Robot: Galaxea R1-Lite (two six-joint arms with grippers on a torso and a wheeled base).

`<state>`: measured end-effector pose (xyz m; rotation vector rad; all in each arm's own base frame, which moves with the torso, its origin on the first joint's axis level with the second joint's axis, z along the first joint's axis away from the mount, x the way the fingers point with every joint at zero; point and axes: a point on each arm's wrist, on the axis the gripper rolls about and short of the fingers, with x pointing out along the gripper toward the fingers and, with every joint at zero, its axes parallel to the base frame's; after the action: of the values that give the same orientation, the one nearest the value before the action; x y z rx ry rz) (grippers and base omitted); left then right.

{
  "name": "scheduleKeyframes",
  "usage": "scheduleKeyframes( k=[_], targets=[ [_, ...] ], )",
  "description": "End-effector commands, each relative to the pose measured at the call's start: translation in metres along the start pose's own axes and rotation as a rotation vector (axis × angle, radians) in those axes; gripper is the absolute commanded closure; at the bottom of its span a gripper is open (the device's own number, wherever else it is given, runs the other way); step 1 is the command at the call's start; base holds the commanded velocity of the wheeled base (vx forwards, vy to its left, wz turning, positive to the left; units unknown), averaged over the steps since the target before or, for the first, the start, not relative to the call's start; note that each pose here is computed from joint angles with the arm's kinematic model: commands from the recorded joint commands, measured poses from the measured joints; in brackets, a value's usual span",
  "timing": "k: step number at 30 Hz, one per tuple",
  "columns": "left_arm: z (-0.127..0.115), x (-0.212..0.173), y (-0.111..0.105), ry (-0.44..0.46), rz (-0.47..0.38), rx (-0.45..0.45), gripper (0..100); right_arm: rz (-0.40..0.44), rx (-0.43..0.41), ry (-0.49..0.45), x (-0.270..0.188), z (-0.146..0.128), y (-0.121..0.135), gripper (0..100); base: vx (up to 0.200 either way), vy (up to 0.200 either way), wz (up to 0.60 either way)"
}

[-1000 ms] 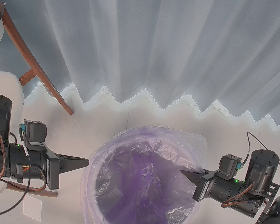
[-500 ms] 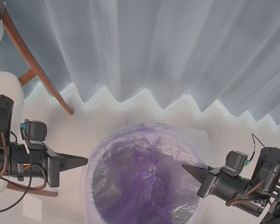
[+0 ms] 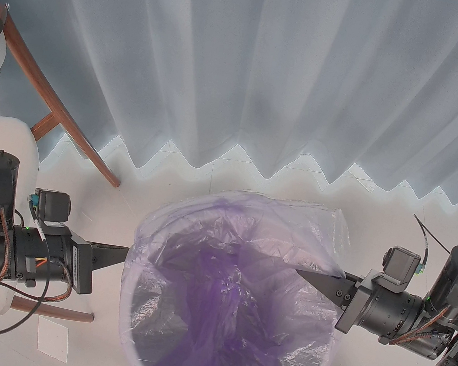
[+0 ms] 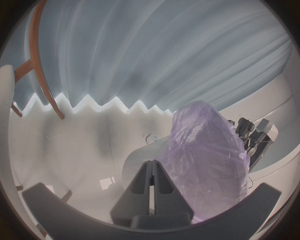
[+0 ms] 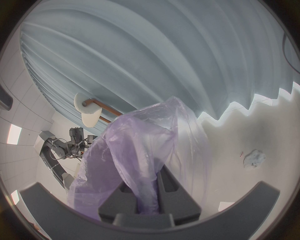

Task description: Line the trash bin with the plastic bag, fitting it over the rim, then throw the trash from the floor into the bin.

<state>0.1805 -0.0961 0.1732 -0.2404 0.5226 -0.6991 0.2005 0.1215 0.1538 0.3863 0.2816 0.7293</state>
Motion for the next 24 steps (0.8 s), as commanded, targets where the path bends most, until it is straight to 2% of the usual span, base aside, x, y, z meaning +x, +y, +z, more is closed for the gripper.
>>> scheduleKeyframes(
  k=[1, 7, 12, 15, 21, 24],
  targets=[
    [-0.002, 0.001, 0.002, 0.008, 0.009, -0.006, 100, 0.006, 0.024, 0.0, -0.002, -0.001, 0.0, 100, 0.0, 0.0, 0.0],
    [-0.003, 0.0, 0.005, 0.024, 0.027, -0.018, 100, 0.019, 0.053, -0.021, -0.004, 0.004, 0.003, 100, 0.0, 0.0, 0.0],
    [-0.005, 0.0, 0.006, 0.038, 0.033, -0.023, 100, 0.08, 0.087, -0.023, -0.011, 0.008, 0.008, 100, 0.0, 0.0, 0.0],
    [-0.005, 0.0, 0.005, 0.034, 0.033, -0.022, 100, 0.082, 0.096, -0.026, -0.012, 0.009, 0.009, 100, 0.0, 0.0, 0.0],
    [-0.006, -0.004, 0.004, 0.028, 0.036, -0.017, 100, 0.05, 0.096, -0.012, -0.011, 0.005, 0.004, 100, 0.0, 0.0, 0.0],
    [-0.018, -0.019, 0.004, 0.022, 0.04, -0.018, 100, -0.031, 0.089, -0.016, -0.003, 0.001, -0.005, 100, 0.0, 0.0, 0.0]
  ],
)
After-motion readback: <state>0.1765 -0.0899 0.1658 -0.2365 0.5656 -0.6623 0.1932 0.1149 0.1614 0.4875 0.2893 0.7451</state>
